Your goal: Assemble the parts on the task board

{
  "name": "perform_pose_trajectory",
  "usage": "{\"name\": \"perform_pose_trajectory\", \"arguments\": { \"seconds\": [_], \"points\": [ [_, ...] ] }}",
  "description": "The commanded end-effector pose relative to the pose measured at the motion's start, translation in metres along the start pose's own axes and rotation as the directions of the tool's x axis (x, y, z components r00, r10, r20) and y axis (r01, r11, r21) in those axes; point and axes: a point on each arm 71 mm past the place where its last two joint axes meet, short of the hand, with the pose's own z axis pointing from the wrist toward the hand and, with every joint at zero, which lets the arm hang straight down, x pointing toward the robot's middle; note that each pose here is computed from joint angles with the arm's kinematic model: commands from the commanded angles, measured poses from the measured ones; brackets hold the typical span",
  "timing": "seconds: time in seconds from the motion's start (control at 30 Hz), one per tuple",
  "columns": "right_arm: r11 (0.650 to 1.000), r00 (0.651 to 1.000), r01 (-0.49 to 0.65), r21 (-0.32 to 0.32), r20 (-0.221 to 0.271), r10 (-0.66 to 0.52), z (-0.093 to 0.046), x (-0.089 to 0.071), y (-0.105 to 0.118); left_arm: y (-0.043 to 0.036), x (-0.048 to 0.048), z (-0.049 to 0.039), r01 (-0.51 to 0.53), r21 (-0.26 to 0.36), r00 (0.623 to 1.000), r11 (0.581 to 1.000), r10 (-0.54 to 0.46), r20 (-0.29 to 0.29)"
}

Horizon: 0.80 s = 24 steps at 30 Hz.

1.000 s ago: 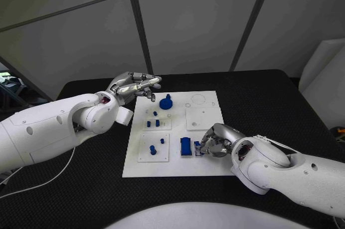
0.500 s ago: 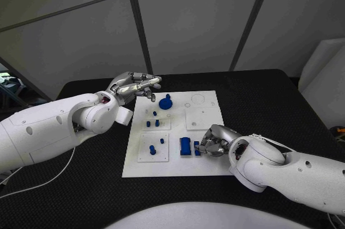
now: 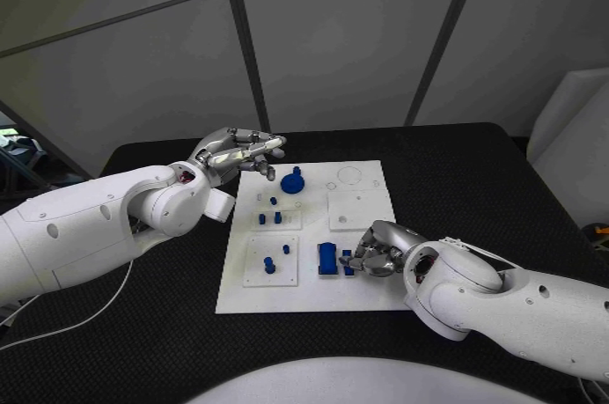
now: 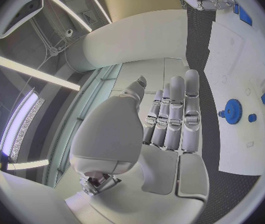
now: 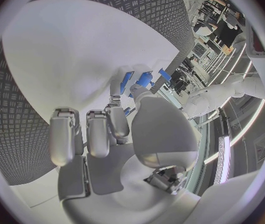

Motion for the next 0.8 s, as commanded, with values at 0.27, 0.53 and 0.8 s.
{"name": "perform_pose_trajectory", "arguments": {
  "seconds": [0.27,0.53,0.8],
  "points": [
    [0.978,0.985,-0.109,-0.176,0.113,0.130,-0.013,-0.016,-0.001,-0.0012,-0.0001,0.0000,0.003,0.008,1.000,1.000,-0.003,-0.006],
    [0.859,0.894,-0.425,-0.285,0.020,0.448,-0.004,-0.044,-0.016,-0.0006,-0.0071,0.0036,-0.019,0.029,0.997,0.999,0.017,0.072],
    [0.647,0.704,-0.668,-0.369,-0.029,0.710,0.049,-0.084,-0.033,0.0069,-0.0178,0.0212,-0.001,0.048,0.967,0.999,-0.011,0.254]
  ]
}}
